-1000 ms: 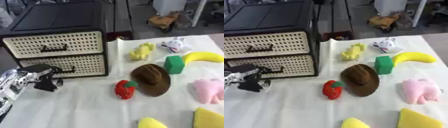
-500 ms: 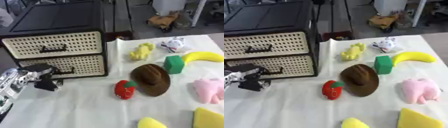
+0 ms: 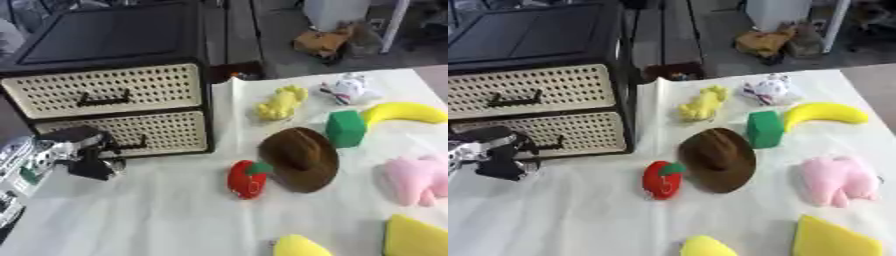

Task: Pick up objects from table and place into drawer.

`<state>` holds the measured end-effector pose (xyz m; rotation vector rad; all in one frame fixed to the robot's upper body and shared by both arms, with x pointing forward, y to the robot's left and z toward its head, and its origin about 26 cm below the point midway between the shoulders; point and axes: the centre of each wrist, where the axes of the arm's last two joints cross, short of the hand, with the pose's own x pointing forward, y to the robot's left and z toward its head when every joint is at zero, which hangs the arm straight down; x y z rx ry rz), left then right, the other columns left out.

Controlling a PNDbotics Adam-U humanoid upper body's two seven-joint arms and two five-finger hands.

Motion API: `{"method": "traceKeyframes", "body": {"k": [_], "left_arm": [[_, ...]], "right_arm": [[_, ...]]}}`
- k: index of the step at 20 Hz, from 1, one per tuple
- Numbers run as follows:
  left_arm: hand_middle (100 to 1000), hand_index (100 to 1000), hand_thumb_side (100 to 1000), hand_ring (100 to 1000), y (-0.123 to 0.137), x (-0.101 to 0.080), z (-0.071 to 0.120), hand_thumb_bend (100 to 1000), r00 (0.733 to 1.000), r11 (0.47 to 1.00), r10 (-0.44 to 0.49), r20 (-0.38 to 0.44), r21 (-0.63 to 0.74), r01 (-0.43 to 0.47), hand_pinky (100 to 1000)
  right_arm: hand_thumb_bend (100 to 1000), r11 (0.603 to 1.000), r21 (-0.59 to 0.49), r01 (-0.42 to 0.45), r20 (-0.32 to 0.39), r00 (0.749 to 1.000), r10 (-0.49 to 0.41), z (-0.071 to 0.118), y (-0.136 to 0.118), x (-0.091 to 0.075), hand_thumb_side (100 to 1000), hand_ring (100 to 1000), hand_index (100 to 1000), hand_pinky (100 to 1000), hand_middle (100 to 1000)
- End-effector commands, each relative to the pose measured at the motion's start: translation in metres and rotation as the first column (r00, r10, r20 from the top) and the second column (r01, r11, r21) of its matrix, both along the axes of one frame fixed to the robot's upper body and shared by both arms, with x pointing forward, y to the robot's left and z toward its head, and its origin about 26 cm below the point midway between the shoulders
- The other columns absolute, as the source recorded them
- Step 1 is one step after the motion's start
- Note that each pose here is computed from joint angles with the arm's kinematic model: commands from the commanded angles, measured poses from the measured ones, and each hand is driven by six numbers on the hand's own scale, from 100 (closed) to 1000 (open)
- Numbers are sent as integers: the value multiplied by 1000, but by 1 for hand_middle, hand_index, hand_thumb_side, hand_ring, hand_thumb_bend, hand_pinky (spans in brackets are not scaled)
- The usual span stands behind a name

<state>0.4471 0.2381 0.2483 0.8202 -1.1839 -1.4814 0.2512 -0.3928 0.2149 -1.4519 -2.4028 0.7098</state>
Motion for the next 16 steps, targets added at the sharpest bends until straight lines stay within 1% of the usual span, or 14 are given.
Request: {"method": "traceKeyframes", "body": {"k": [1, 8, 16], "left_arm": [[195, 766, 562, 161, 14, -3, 12, 100, 999, 999, 26, 26, 20, -26, 319], [195, 780, 566, 158, 17, -12, 11, 100, 1000, 1000, 1, 16, 29, -1, 313], [190, 771, 550, 152, 10, -29, 13, 100, 998, 1000, -9, 69, 7, 8, 301]], "right_arm": [[100, 1000, -19, -11, 20, 1000, 11, 9, 0, -2, 1000, 925, 900, 788, 855], [100, 1000, -16, -8, 19, 1000, 8, 8, -1, -3, 1000, 925, 900, 789, 855], [100, 1000, -10, -4, 12, 1000, 4, 5, -3, -4, 1000, 926, 900, 791, 856]]}}
